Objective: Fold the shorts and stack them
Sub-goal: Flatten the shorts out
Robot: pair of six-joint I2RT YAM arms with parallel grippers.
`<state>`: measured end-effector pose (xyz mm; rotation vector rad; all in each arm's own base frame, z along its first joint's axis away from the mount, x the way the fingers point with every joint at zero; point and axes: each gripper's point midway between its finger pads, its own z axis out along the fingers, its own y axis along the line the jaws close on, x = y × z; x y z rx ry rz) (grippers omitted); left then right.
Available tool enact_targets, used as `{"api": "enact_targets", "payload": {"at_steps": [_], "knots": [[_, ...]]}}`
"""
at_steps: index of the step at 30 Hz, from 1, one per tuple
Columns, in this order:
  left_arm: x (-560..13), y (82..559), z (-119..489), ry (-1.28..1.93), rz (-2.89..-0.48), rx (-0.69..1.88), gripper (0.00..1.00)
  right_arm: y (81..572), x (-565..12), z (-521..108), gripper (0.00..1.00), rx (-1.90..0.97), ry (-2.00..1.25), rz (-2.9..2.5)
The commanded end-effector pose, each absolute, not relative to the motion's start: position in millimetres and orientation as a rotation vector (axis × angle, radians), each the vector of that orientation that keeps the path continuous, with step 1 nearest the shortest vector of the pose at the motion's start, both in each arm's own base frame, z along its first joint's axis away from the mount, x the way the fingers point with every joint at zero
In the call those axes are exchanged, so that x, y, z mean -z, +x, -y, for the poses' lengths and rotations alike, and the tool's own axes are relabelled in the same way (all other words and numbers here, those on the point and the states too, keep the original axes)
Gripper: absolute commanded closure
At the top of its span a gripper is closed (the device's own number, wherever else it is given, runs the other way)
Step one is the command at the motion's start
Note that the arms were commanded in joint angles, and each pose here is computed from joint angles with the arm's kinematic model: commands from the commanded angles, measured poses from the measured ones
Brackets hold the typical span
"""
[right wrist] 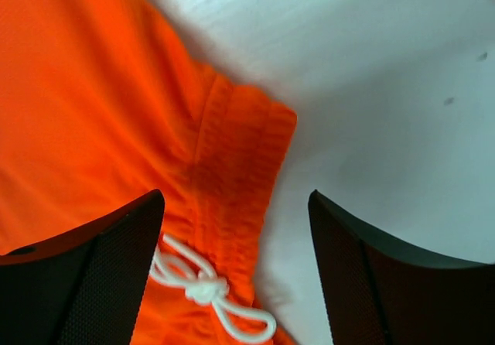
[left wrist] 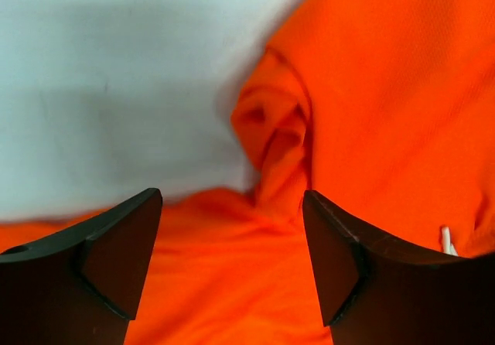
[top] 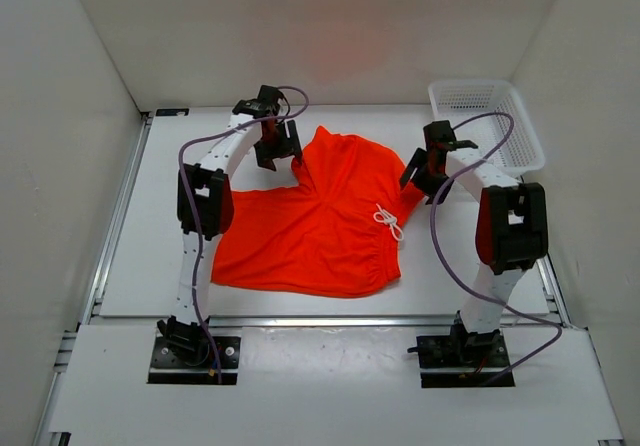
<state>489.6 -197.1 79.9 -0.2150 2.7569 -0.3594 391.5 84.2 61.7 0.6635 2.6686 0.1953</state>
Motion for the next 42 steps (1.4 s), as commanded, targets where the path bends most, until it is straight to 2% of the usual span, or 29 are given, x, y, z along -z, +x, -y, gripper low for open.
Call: {"api": "enact_targets", "payload": {"at_steps": [1,7,10,11,12,14,16,17,20,24,27,30,31,33,36,42], "knots": [[-101.1,507.7,206.0,-0.172,-2.701,0.432,0.15,414.5,-66.5,-74.1,0.19,-0.088,0.636,-2.626],[-83.2,522.2,212.3,-0.169,-2.702,0.444,0.16,429.3,-34.3,-70.7,0.20,0.019,0.600,-2.686],[-77.0,527.2,215.5,-0.165,-2.697,0.459,0.35,429.1,-24.8,-74.8,0.28,0.028,0.590,-2.708],[-70.8,528.1,217.8,-0.175,-2.704,0.471,0.42,430.3,-23.0,-79.1,0.40,0.026,0.578,-2.712],[-71.2,527.3,219.4,-0.172,-2.706,0.485,0.57,430.3,-23.0,-79.1,0.45,0.026,0.577,-2.712],[-72.2,530.0,220.3,-0.169,-2.694,0.490,0.73,429.6,-23.0,-83.1,0.58,0.024,0.565,-2.714],[-73.3,532.4,221.4,-0.180,-2.684,0.497,0.87,429.5,-23.0,-82.7,0.62,0.026,0.552,-2.717],[-73.3,532.4,221.4,-0.180,-2.684,0.497,0.90,429.5,-23.0,-82.7,0.62,0.026,0.552,-2.717],[-69.0,531.5,218.4,-0.187,-2.691,0.473,0.90,430.5,-28.1,-82.9,0.63,0.019,0.552,-2.706],[-91.1,534.3,195.1,-0.245,-2.642,0.397,0.90,432.0,-36.5,-82.9,0.73,0.011,0.538,-2.690],[-99.6,537.4,192.2,-0.250,-2.621,0.477,0.88,431.4,-36.4,-84.4,0.73,0.000,0.523,-2.697],[-99.8,536.6,198.2,-0.224,-2.626,0.521,0.69,431.4,-36.4,-84.4,0.73,0.000,0.523,-2.697],[-100.2,535.8,199.8,-0.220,-2.628,0.534,0.59,431.4,-36.4,-84.4,0.73,0.000,0.523,-2.697],[-93.5,533.8,204.7,-0.211,-2.642,0.534,0.51,431.1,-36.4,-86.0,0.73,-0.012,0.522,-2.700],[-87.6,529.8,217.8,-0.226,-2.666,0.599,0.29,431.0,-36.3,-85.6,0.73,-0.009,0.509,-2.703],[-97.6,541.8,236.7,-0.242,-2.608,0.656,0.28,429.1,-32.4,-91.0,0.73,-0.019,0.496,-2.717]]}}
